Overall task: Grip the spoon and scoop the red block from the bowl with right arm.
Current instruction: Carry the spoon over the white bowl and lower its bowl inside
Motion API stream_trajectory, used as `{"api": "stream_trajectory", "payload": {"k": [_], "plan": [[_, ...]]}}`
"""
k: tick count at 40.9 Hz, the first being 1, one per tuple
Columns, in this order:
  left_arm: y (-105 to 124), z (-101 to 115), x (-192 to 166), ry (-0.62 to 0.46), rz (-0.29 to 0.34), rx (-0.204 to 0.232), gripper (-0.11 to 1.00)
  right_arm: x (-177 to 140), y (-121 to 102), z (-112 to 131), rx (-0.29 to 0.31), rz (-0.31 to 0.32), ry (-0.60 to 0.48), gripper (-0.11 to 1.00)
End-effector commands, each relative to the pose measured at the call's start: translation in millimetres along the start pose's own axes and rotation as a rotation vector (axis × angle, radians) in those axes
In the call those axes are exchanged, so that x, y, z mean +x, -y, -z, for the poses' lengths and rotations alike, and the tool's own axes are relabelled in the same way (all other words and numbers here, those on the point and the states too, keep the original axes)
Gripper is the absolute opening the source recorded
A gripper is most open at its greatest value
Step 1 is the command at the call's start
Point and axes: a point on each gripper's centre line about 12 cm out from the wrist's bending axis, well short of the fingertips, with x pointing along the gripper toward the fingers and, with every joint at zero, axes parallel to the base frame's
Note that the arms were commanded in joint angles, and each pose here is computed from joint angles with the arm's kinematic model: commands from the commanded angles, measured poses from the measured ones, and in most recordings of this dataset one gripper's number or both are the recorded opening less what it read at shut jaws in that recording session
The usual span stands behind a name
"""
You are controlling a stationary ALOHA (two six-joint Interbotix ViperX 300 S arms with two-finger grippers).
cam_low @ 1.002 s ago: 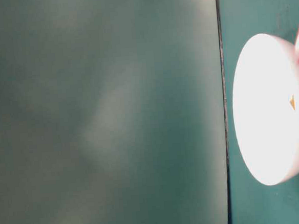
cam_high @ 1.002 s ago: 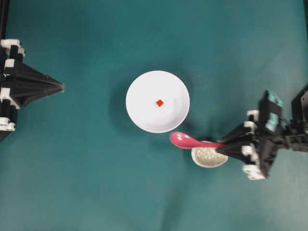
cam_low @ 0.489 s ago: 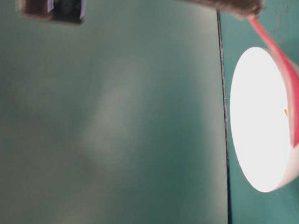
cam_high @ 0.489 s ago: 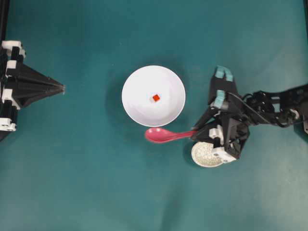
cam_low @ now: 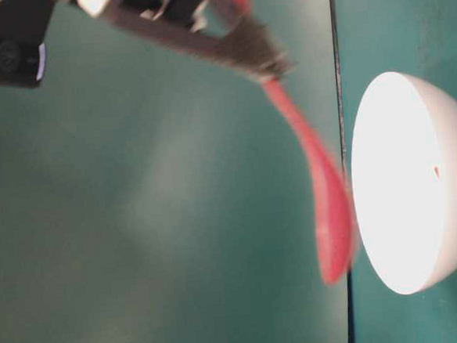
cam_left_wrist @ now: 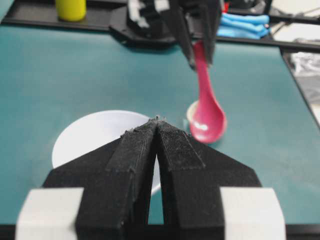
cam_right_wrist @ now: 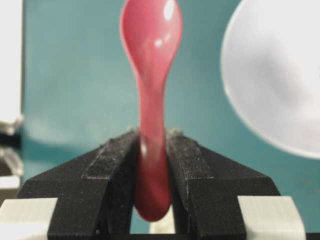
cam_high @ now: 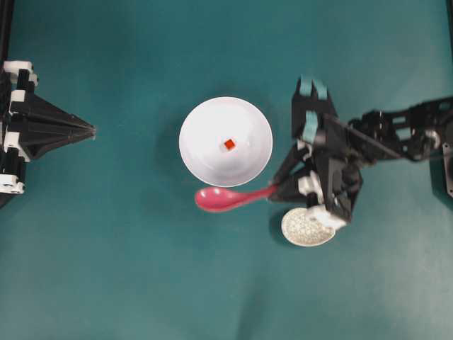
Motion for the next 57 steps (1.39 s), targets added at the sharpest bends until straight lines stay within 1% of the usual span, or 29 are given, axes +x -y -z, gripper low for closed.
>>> {"api": "stream_trajectory", "payload": {"k": [1, 3, 7, 12, 15, 19, 27, 35, 40, 57], "plan": [[0.1, -8.4, 2.1, 0.022, -0.001, 0.001, 0.0, -16.3, 0.4, -26.8, -0.003, -0.01, 0.03, 0.24], [0.1, -8.4, 2.1, 0.022, -0.001, 0.003, 0.0, -18.2, 5.9, -31.7, -0.002, -0.002, 0.007, 0.24], [0.0, -8.2, 2.1, 0.02, -0.001, 0.003, 0.0, -20.4, 20.8, -38.7, -0.02, 0.026, -0.083, 0.24], [0.1, -8.1, 2.3, 0.02, -0.001, 0.004, 0.0, -16.2, 37.8, -44.8, -0.09, 0.085, -0.235, 0.24], [0.1, -8.4, 2.1, 0.022, -0.001, 0.005, 0.0, -11.8, 42.7, -49.1, -0.129, 0.114, -0.317, 0.24], [0.1, -8.1, 2.3, 0.02, -0.001, 0.004, 0.0, -5.0, 48.3, -56.1, -0.161, 0.159, -0.423, 0.24], [0.1, -8.1, 2.3, 0.02, -0.001, 0.004, 0.0, 2.0, 56.5, -67.9, -0.211, 0.223, -0.555, 0.24], [0.0, -8.1, 2.3, 0.02, -0.001, 0.003, 0.0, 3.8, 62.8, -75.2, -0.257, 0.272, -0.616, 0.24], [0.1, -8.4, 2.1, 0.022, -0.001, 0.006, 0.0, 6.0, 66.2, -73.7, -0.268, 0.285, -0.645, 0.24], [0.1, -8.4, 2.1, 0.022, -0.001, 0.009, 0.0, 24.3, 72.7, -63.8, -0.272, 0.283, -0.691, 0.24]]}}
